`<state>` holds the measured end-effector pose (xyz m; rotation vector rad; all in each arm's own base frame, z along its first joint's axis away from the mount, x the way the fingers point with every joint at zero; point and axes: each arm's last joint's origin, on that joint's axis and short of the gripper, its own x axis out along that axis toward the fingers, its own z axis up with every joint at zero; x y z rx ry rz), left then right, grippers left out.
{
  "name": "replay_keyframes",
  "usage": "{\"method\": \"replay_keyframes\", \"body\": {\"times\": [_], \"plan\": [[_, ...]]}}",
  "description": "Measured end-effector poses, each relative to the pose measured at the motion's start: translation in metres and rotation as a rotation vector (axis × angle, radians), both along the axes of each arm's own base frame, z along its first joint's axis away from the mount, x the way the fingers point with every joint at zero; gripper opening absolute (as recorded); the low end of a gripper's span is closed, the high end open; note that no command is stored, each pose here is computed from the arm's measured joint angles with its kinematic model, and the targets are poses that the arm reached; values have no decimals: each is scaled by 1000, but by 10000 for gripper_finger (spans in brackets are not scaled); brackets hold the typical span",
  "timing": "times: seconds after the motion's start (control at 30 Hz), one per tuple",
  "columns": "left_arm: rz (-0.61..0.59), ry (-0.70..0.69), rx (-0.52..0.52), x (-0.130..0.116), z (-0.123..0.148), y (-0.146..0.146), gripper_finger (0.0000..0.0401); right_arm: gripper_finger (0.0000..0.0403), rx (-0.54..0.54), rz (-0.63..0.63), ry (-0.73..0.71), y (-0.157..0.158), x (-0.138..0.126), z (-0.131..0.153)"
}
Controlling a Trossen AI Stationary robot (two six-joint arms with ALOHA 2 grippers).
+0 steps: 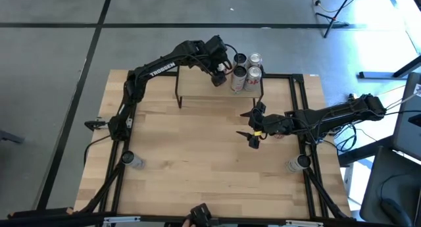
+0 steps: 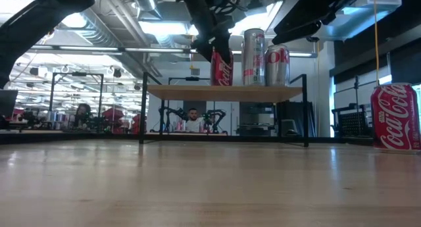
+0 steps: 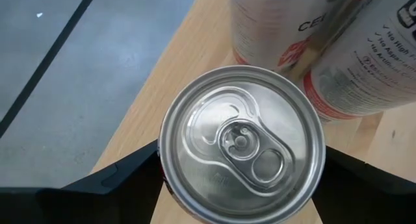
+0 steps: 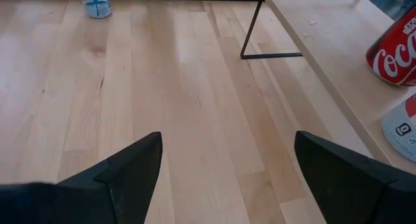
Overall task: Place canned beverage on shelf
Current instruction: Put the left black-red soda can on the shelf
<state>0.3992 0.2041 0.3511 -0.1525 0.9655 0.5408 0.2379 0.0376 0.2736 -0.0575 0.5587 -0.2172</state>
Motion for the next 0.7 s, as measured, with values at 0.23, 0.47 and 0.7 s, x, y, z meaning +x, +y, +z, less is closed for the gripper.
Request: {"method": "replay_keyframes", "body": {"times": [0.23,0.47,0.7], "plan": [[-17,-4,-9,1,0,-3,318,337,0,0,0,0,0,0],[-38,4,-5,2,1,-7,318,337,0,0,0,0,0,0],[-28,-15,13,-2,9,-9,318,337,0,0,0,0,0,0]]}}
